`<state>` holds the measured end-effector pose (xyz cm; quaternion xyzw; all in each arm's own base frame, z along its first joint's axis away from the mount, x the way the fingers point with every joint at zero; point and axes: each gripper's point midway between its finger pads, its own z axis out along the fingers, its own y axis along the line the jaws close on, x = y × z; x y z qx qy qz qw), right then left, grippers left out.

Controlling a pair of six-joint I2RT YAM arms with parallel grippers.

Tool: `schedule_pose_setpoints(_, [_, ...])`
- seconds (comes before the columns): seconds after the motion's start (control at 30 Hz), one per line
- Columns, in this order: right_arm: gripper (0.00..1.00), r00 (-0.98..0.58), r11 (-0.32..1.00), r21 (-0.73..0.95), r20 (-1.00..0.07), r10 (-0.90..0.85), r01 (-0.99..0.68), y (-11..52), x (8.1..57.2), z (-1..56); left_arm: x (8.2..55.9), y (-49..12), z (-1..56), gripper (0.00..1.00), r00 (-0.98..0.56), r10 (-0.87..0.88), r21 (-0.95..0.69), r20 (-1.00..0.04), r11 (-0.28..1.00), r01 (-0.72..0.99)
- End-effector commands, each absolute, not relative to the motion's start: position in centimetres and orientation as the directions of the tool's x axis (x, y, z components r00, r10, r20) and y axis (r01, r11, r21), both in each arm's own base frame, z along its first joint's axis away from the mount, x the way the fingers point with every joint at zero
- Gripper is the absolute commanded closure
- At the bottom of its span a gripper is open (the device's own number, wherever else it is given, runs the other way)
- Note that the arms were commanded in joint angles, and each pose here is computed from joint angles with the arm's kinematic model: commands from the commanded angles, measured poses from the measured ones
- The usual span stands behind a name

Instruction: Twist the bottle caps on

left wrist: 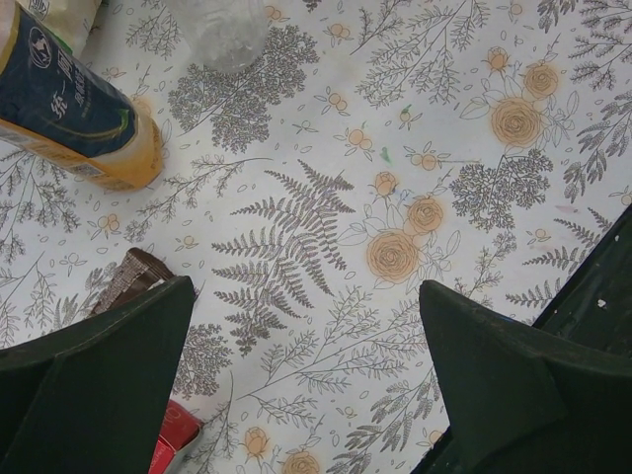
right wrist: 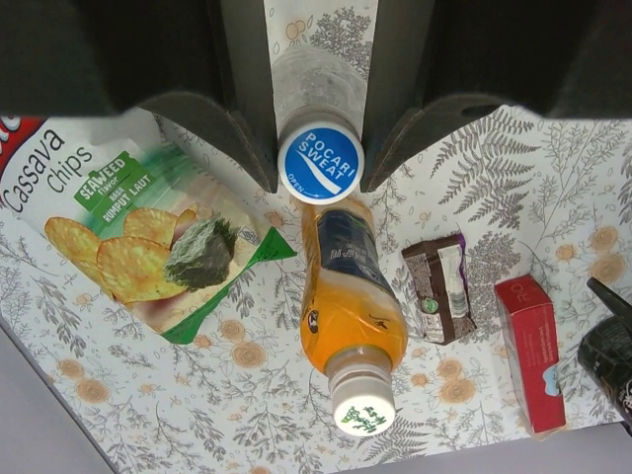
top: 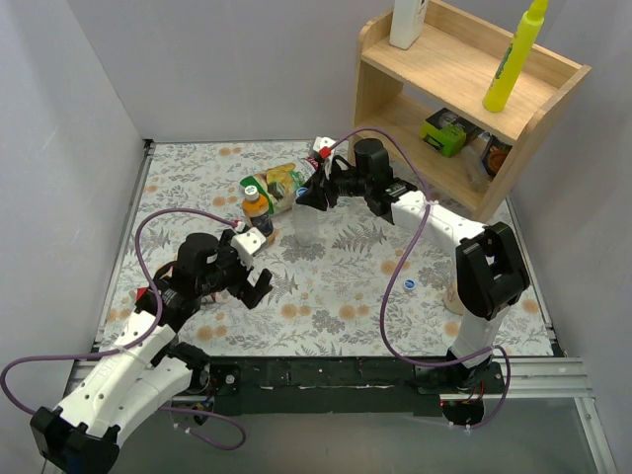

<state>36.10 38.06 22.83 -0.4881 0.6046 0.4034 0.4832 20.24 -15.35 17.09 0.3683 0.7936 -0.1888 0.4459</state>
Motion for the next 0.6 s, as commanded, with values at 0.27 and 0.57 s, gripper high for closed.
schedule_pose_setpoints(0.27, [0.48, -0.036, 0.207, -0.005, -0.980, -0.193, -0.978, 38.1, 36.6, 22.5, 20.1, -15.7, 16.7, 0.02, -0.323, 0.418, 0.017, -0.849, 0.634, 0.773])
schedule_pose_setpoints(0.57, [0.10, -0.025, 0.191, -0.011, -0.982, -0.185, -0.982, 38.1, 36.2, 24.7, 19.9, -15.8, 16.3, 0.02, -0.325, 0.422, 0.009, -0.846, 0.622, 0.783])
